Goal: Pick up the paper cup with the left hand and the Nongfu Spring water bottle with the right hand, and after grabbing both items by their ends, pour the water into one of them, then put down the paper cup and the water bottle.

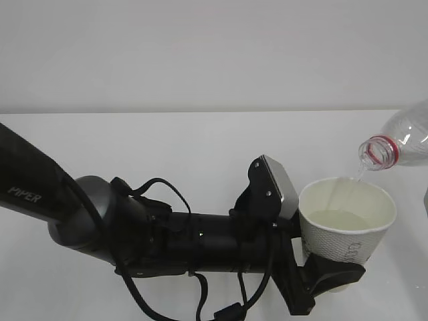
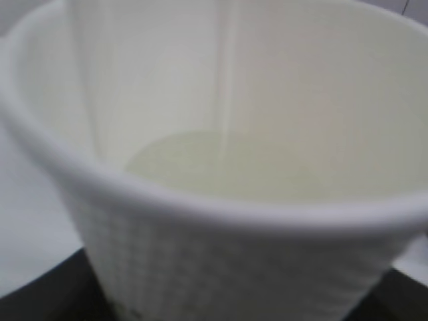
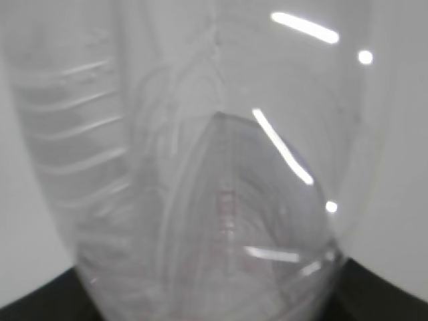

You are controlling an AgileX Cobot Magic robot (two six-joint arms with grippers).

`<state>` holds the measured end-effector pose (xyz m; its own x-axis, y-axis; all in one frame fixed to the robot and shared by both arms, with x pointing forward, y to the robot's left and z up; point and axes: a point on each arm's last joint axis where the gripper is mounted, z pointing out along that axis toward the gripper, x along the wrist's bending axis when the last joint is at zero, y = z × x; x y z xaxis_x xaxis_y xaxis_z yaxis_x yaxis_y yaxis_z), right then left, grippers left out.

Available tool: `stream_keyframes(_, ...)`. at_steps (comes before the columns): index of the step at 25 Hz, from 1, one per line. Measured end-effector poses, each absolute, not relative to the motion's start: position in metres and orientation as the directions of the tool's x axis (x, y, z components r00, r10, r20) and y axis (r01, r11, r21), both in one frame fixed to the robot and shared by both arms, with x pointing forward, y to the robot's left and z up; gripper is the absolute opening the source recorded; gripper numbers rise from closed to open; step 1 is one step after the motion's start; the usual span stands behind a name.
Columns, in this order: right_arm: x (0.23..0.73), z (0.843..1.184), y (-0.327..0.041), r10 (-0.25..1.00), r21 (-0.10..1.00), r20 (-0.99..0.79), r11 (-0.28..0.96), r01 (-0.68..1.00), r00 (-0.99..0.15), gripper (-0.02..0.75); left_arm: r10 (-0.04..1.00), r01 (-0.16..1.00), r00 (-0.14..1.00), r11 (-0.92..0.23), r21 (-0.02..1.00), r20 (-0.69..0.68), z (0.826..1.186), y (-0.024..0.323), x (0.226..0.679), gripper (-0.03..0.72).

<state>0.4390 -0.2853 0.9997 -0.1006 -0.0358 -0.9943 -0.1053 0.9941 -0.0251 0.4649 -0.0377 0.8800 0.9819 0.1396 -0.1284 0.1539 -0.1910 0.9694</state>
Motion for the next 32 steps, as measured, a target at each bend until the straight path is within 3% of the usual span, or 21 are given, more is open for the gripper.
stream_keyframes(32,0.4392,1.0024,-0.2851,-0.043,-0.035,-0.997,0.994,-0.107,-0.070,0.413,0.140,0.154,0.982,-0.191,0.969,-0.128,0.8800,-0.0377,0.4649,0.530)
